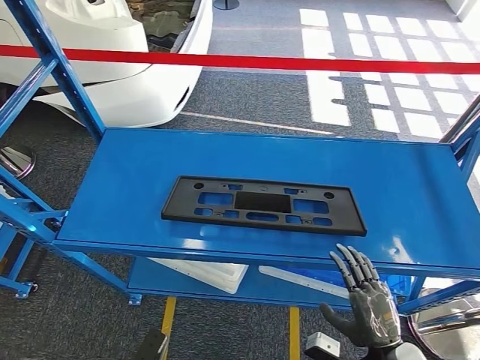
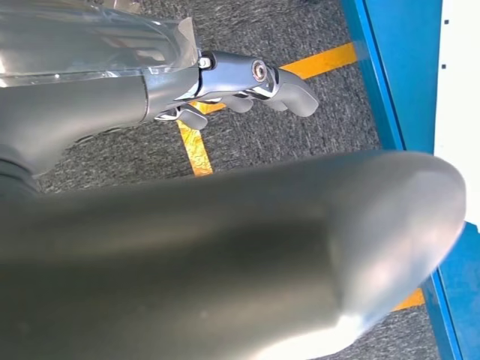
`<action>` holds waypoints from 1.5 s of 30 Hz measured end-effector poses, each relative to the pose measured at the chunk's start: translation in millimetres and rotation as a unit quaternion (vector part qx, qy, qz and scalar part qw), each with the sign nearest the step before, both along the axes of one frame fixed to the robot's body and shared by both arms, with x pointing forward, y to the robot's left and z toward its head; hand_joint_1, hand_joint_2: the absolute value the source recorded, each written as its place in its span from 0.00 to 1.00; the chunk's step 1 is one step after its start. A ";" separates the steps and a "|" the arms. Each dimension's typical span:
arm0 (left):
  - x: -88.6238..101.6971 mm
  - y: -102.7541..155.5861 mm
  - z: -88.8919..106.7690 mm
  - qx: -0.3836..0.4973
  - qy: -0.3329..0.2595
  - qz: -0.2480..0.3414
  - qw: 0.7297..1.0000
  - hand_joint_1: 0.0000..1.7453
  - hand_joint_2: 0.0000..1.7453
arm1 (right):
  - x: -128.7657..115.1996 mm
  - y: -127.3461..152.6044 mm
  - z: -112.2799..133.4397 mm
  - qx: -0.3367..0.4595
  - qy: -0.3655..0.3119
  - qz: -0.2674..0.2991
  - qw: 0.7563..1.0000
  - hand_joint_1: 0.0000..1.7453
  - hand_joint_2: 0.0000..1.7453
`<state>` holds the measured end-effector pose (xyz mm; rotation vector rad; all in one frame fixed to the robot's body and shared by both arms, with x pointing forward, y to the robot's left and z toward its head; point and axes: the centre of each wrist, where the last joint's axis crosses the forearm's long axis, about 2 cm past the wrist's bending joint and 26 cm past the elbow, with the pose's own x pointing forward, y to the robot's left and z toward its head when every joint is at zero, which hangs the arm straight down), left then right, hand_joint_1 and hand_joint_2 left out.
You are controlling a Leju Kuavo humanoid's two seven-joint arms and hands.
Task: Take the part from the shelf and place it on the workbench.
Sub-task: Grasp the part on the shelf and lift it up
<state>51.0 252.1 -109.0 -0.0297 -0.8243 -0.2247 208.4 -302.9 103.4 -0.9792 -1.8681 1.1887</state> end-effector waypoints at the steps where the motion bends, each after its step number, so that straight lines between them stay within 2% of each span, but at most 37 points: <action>1: 0.0 0.0 0.0 0.000 0.000 -0.001 1.000 0.00 0.00 | -0.1 0.6 0.7 -0.007 -0.009 -0.001 1.000 0.00 1.00; 6: 0.9 -0.1 0.1 0.002 0.003 -0.006 1.000 0.00 0.00 | 2.9 3.3 5.9 -0.065 -0.070 -0.011 0.995 0.00 1.00; 16: 3.4 -0.6 0.5 0.005 0.003 -0.014 1.000 0.00 0.00 | 18.5 -0.6 14.6 -0.128 -0.093 -0.029 0.987 0.00 1.00; 22: 3.6 -1.0 0.6 0.006 0.004 -0.015 1.000 0.00 0.00 | 25.9 -20.1 17.4 -0.160 -0.087 -0.046 0.982 0.00 1.00; 33: 3.4 -1.1 0.5 0.006 0.004 -0.017 1.000 0.00 0.00 | 35.2 -51.6 24.5 -0.190 -0.058 -0.074 0.977 0.00 1.00; 40: 4.4 -1.6 0.7 0.004 0.009 -0.028 1.000 0.00 0.00 | 44.1 -78.0 30.5 -0.096 0.051 -0.039 0.993 0.00 1.00; 45: 7.6 -1.5 1.1 0.004 0.009 -0.034 0.999 0.00 0.00 | 55.7 -94.0 39.2 -0.078 0.077 -0.026 0.994 0.00 1.00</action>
